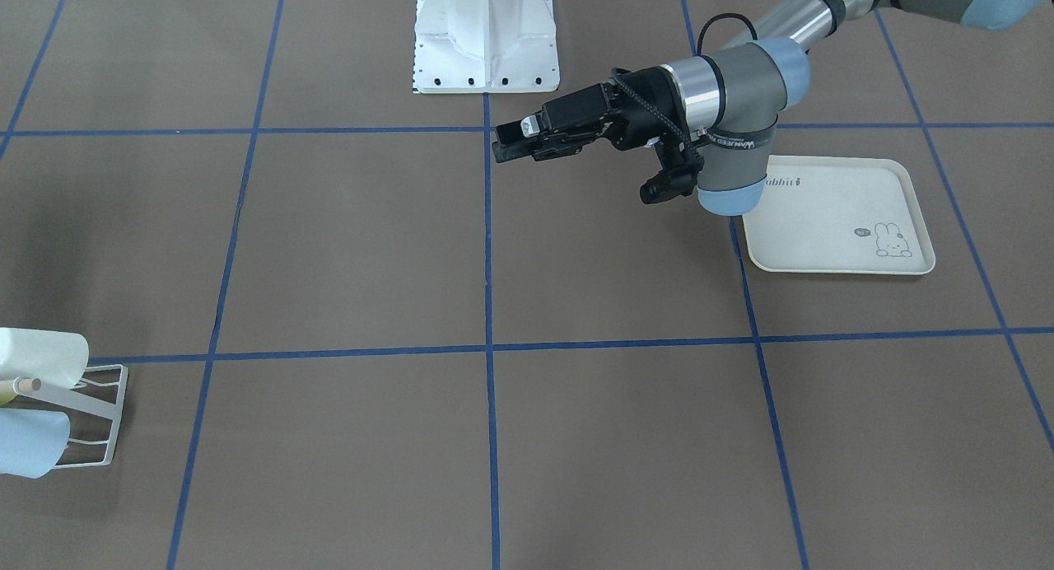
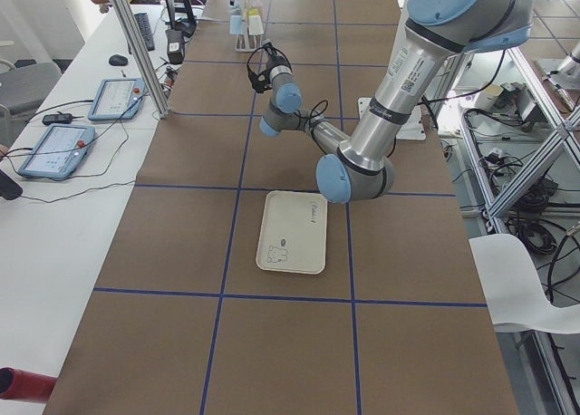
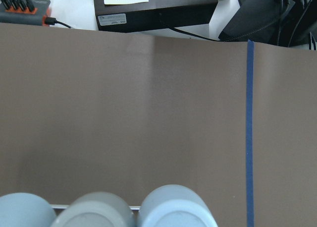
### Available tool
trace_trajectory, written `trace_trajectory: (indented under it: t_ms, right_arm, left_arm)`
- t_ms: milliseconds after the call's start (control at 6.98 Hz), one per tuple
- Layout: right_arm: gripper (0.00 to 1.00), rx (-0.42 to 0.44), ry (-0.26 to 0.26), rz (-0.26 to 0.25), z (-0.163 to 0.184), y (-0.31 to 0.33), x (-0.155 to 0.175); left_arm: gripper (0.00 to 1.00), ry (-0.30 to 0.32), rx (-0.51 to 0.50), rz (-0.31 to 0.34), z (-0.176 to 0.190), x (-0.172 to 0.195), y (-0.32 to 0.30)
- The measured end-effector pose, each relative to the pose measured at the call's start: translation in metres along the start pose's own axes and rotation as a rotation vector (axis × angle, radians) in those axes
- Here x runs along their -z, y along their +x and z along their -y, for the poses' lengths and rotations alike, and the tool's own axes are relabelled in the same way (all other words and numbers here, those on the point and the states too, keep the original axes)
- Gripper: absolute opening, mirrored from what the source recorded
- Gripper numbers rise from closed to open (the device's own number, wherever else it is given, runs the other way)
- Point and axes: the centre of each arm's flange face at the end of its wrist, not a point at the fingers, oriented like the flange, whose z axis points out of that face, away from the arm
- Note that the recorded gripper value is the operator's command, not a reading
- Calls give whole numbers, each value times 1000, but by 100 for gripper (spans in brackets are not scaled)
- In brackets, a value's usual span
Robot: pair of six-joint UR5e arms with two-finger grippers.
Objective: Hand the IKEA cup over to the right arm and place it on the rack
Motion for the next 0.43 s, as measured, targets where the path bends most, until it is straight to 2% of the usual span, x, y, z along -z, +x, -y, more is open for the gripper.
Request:
trace_trajectory:
  t_ms: [143, 286, 430]
  right_arm:
    - [100, 4, 19, 16, 8, -8, 19]
    - [100, -11, 26, 40, 14, -13, 49]
    - [100, -37, 19, 63, 12, -17, 82]
  left_arm:
    - [54, 7, -26, 3, 3, 2, 2]
    - [56, 33, -94, 29, 12, 7, 3]
    - [100, 79, -208, 108, 29, 17, 1]
